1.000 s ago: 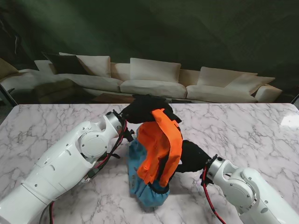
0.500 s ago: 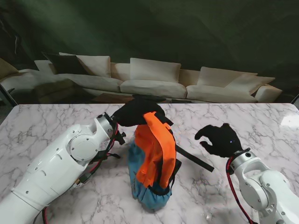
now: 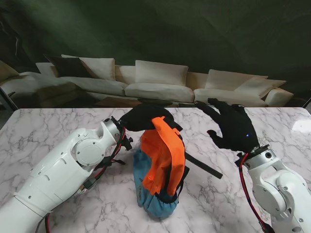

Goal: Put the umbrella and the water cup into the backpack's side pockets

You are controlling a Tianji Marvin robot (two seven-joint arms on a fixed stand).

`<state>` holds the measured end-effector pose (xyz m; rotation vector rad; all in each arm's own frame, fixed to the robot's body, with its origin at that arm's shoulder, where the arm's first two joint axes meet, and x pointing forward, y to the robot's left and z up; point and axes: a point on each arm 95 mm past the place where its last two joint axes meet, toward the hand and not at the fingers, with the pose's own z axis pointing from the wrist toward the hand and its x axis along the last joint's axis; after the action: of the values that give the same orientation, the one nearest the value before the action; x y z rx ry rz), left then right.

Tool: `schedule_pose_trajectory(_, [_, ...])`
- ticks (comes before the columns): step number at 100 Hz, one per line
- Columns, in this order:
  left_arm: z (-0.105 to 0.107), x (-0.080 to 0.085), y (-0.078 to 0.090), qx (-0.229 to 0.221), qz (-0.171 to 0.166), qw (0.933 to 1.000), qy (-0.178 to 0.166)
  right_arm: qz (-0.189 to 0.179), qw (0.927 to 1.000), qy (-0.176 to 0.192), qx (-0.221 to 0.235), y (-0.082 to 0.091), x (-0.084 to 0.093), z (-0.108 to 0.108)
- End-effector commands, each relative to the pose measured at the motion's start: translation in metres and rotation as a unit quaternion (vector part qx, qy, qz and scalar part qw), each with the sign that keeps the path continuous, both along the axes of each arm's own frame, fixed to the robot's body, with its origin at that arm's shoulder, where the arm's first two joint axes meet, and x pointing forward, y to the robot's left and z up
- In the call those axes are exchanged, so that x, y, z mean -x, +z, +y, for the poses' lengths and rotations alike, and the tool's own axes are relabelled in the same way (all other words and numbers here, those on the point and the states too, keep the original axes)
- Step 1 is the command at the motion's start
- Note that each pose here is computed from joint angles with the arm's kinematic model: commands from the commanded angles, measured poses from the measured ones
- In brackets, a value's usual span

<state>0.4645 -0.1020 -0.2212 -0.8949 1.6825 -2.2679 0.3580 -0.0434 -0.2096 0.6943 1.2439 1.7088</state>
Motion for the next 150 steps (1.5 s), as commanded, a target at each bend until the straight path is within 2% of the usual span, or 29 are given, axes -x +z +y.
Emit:
schedule_pose_trajectory(1, [-0.002, -0.002, -0.002, -0.011, 0.009, 0.9999, 0.0, -0.029, 0.9993, 0.025, 0.006, 0.007, -0.001, 0.011])
schedule_pose_trajectory(11, [-0.003, -0.006, -0.003, -0.015, 0.017, 0.9998, 0.002, -0.051, 0.9961, 0.071, 0.009, 0.009, -0.005, 0.027])
schedule_pose_trajectory(23, [-0.006, -0.009, -0.004, -0.016, 0.026, 0.9995, 0.003, -0.053, 0.9902, 0.126, 0.027, 0.009, -0.008, 0.044])
schedule_pose_trajectory(40, [-0.01, -0.011, -0.006, -0.014, 0.034, 0.9993, 0.004, -0.015, 0.9824, 0.184, 0.026, 0.001, -0.014, 0.066])
schedule_pose_trajectory(60, [-0.011, -0.012, -0.003, -0.01, 0.038, 0.9992, 0.004, 0.034, 0.973, 0.228, 0.015, -0.014, -0.02, 0.082])
schedule_pose_trajectory(73, [-0.01, -0.012, -0.004, -0.008, 0.045, 0.9989, 0.004, 0.054, 0.9696, 0.238, 0.015, -0.021, -0.022, 0.085])
schedule_pose_trajectory(85, [-0.007, -0.012, -0.006, -0.009, 0.055, 0.9984, 0.005, 0.056, 0.9703, 0.235, 0.004, -0.027, -0.024, 0.085])
schedule_pose_trajectory(93, [-0.003, -0.012, -0.006, -0.017, 0.059, 0.9981, 0.006, 0.041, 0.9707, 0.237, -0.008, -0.027, -0.024, 0.083])
schedule_pose_trajectory(120, [0.024, -0.015, 0.011, -0.052, 0.018, 0.9975, 0.045, -0.044, 0.9709, 0.23, -0.048, -0.019, -0.022, 0.082])
schedule_pose_trajectory(130, [0.037, -0.016, 0.017, -0.054, 0.005, 0.9964, 0.065, -0.057, 0.9715, 0.223, -0.055, -0.015, -0.022, 0.08])
schedule_pose_trajectory(150, [0.058, -0.015, 0.025, -0.051, -0.011, 0.9943, 0.093, -0.063, 0.9752, 0.196, -0.082, -0.004, -0.021, 0.077])
